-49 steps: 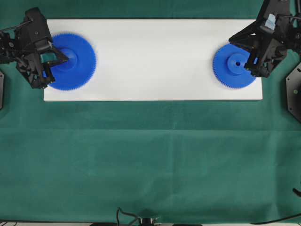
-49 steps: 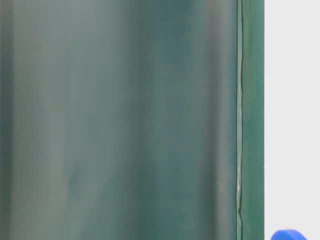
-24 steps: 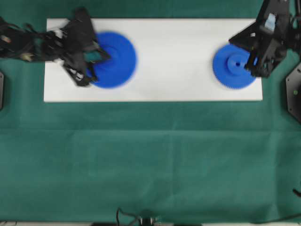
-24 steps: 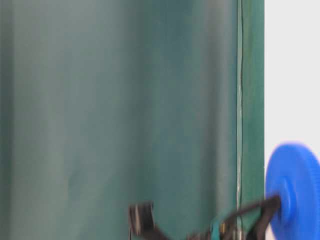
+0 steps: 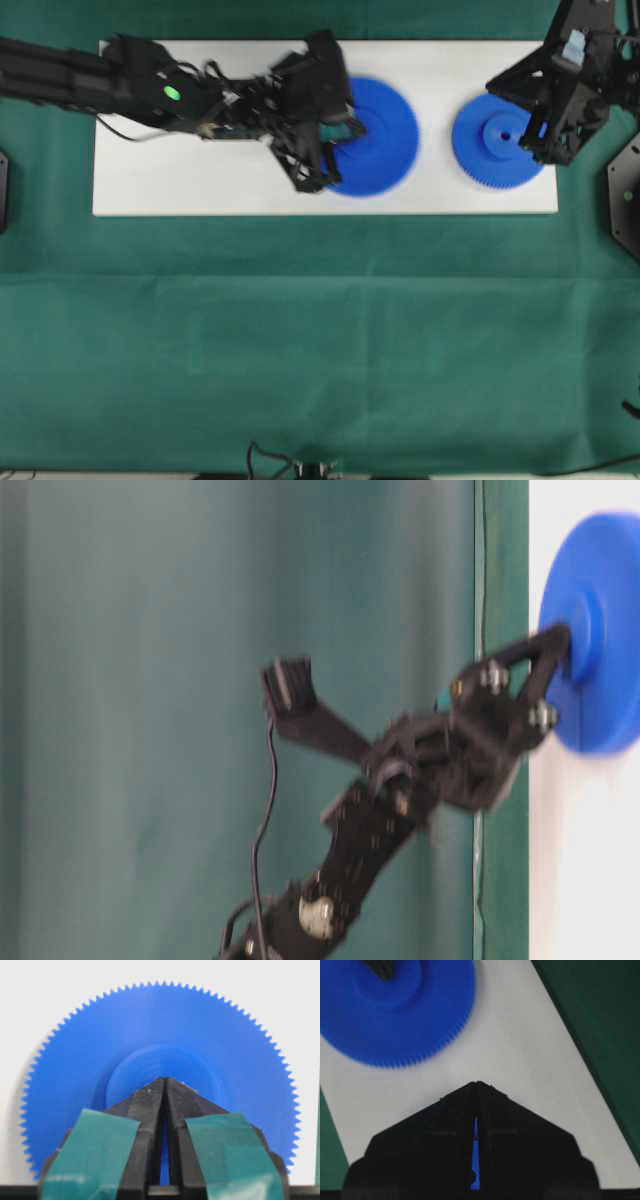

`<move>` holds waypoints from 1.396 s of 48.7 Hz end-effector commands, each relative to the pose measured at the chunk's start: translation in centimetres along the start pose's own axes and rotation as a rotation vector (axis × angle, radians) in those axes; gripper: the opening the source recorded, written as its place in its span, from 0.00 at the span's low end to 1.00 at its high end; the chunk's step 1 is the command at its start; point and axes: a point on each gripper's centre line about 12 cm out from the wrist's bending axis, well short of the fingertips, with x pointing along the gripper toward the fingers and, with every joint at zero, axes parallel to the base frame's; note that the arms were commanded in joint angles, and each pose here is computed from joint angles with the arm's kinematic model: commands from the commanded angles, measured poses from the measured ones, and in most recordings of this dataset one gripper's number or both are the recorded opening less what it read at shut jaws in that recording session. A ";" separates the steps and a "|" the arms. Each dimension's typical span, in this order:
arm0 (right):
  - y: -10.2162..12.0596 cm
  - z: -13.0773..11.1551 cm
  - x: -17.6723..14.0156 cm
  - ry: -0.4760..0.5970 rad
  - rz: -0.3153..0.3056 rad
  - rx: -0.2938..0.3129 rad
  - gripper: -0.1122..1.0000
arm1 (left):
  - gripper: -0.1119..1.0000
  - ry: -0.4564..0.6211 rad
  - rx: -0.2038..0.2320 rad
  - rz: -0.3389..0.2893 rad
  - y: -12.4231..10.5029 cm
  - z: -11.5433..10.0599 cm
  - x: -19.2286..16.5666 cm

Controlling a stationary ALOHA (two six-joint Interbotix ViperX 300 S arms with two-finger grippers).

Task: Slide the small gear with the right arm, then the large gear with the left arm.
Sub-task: 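Slide the large blue gear right with the left gripper against the small gear, then slide the large blue gear back left to the board's left end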

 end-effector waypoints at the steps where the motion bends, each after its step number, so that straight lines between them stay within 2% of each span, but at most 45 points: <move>1: 0.3 0.9 -0.3 -0.028 0.009 -0.004 0.57 | 0.10 0.051 0.007 -0.007 -0.6 -0.7 2.0; 11: 0.3 0.9 -0.2 -0.027 0.011 -0.004 0.57 | 0.10 0.054 0.016 -0.012 -1.0 1.0 4.0; 20: 0.3 0.9 -0.2 -0.029 0.011 -0.005 0.57 | 0.10 0.057 0.017 -0.012 -1.0 1.2 4.1; 57: 0.4 0.9 -0.1 -0.031 0.016 -0.007 0.57 | 0.10 0.070 0.017 -0.012 -1.0 0.7 4.0; 63: 0.4 0.9 -0.1 -0.031 0.016 -0.006 0.57 | 0.10 0.084 0.017 -0.011 -1.0 0.1 3.9; 68: 0.4 0.9 -0.1 -0.029 0.016 -0.006 0.57 | 0.10 0.114 0.016 -0.008 -0.8 -1.2 3.3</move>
